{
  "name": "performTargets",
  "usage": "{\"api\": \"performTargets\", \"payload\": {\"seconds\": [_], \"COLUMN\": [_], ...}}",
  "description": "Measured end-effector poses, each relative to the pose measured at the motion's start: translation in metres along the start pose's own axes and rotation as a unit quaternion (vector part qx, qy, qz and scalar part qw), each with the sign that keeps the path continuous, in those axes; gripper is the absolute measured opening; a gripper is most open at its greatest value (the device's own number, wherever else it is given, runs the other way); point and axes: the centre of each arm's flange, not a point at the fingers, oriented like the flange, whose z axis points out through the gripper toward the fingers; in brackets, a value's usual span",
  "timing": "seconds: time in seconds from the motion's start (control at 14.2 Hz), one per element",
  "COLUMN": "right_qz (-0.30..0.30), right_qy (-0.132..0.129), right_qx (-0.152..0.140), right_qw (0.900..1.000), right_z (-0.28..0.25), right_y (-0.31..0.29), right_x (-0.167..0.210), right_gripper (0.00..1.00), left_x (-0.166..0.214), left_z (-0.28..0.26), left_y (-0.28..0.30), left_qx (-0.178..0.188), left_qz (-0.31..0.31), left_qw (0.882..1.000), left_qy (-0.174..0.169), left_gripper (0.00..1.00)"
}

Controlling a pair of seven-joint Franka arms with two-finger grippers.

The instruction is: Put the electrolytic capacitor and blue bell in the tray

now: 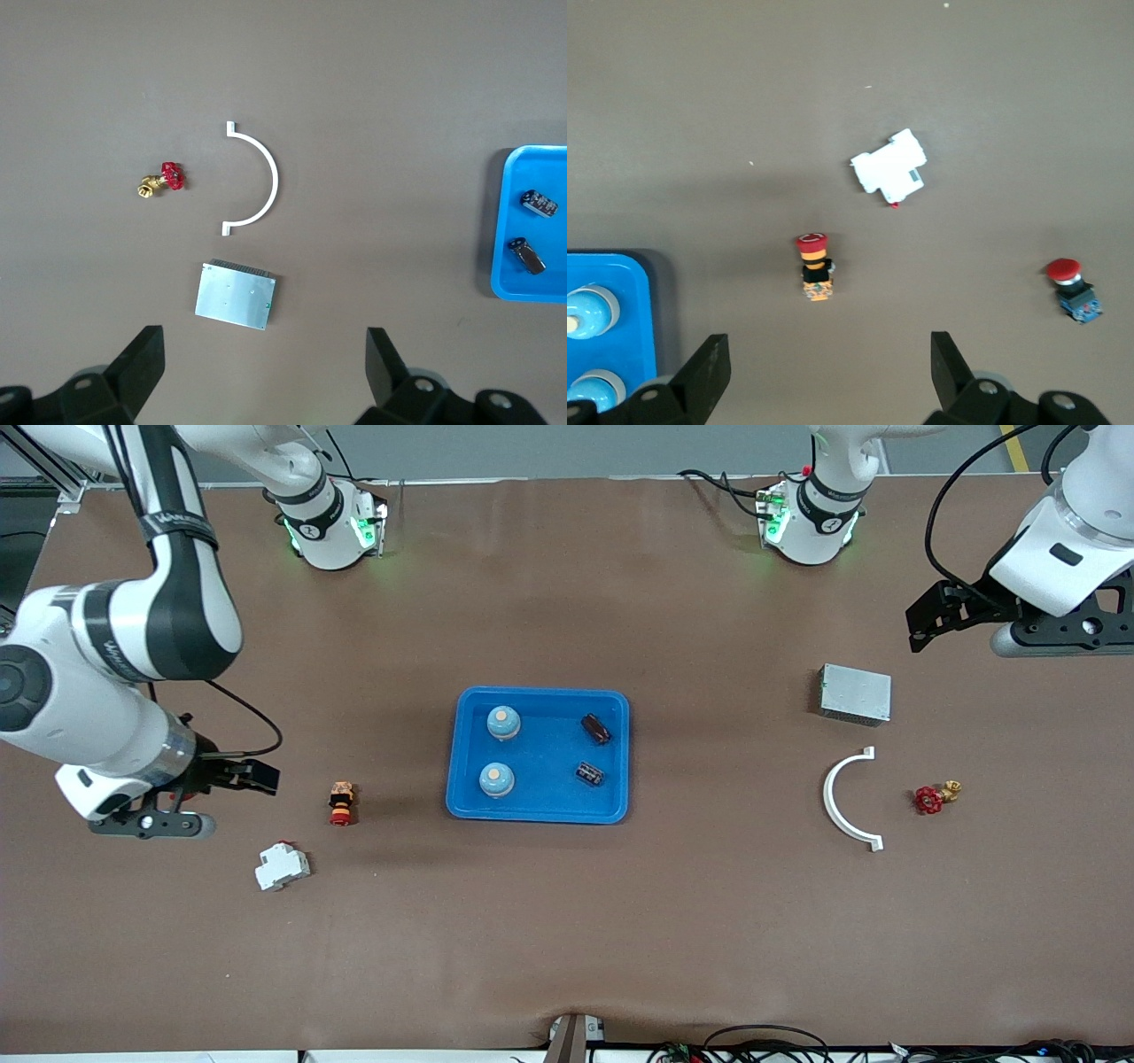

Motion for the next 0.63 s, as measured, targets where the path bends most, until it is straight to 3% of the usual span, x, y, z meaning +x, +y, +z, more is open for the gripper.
{"api": "performTargets", "payload": {"seconds": [0.63], "right_qz": [0.033], "right_qy": [0.015], "right_qx": [0.014], "right_qw": [0.999], "right_z": [-0.074], "right_y": [0.077], "right_x": [-0.030], "right_gripper": [1.00], "left_x": [0.000], "left_z": [-0.001], "left_y": [-0.001], "left_qx": [0.000], "left_qz": [0.000], "left_qw": [1.000], "left_qy": [0.001], "left_gripper": [1.00]}}
